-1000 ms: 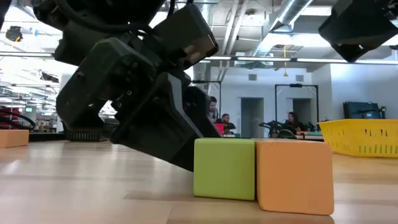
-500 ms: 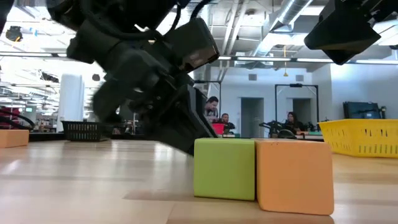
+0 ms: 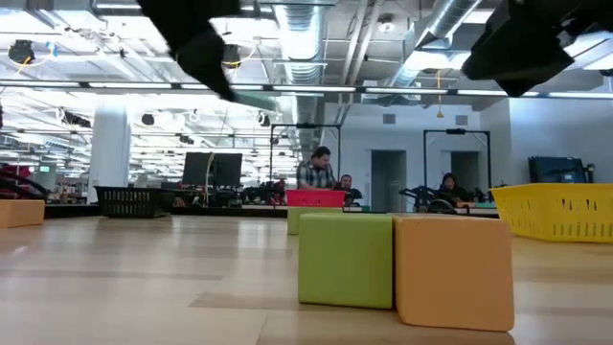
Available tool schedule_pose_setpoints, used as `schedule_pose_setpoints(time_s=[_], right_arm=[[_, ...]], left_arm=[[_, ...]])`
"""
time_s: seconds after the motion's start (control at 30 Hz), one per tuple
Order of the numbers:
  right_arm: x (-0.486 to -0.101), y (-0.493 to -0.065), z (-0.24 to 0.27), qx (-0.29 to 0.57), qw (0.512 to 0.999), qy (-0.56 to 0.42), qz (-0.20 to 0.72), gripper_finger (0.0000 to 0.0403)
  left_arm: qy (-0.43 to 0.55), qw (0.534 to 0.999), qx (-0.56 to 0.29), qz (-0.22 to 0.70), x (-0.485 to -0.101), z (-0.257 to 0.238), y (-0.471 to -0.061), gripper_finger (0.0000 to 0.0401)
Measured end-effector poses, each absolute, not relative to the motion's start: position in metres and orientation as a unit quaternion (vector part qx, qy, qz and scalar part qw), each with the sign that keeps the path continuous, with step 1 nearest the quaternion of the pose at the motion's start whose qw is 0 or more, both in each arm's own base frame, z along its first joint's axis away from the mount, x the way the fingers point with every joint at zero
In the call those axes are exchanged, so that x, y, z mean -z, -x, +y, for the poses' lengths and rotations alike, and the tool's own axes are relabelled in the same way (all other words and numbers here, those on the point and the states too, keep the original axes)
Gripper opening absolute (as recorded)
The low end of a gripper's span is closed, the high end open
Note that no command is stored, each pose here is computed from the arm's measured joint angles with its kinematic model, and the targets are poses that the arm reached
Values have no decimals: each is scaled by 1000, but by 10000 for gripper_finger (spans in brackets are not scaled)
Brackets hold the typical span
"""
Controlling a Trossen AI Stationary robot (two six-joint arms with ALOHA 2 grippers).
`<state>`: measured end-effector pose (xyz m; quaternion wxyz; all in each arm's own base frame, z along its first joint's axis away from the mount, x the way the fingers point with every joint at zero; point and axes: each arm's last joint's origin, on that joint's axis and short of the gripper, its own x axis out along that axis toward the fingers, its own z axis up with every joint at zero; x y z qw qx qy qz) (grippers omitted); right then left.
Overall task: Sort & place blocks by color
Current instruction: Put the blue block into the black bin
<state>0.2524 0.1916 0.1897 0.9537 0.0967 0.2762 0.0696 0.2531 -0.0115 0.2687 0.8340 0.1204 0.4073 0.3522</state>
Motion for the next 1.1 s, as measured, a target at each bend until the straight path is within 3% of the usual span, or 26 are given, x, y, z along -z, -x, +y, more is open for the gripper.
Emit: schedule_pose_setpoints(time_s=[0.17, 0.33, 0.67, 0.87, 1.1], right_arm=[[-189, -256, 186, -65, 956, -77, 276, 255], [-188, -259, 180, -59, 956, -61, 280, 255], [-184, -255, 146, -41, 952, 23, 301, 247], [-206, -234, 92, -48, 970, 11, 236, 215], [-227, -205, 53, -35, 985, 55, 162, 189]], left_arm=[[64, 742, -519, 420, -283, 42, -196, 111], [172, 671, -546, 471, -280, 74, -174, 107], [212, 633, -551, 501, -272, 113, -166, 105], [244, 612, -571, 489, -267, 130, -155, 106], [264, 602, -551, 514, -226, 128, -149, 106]])
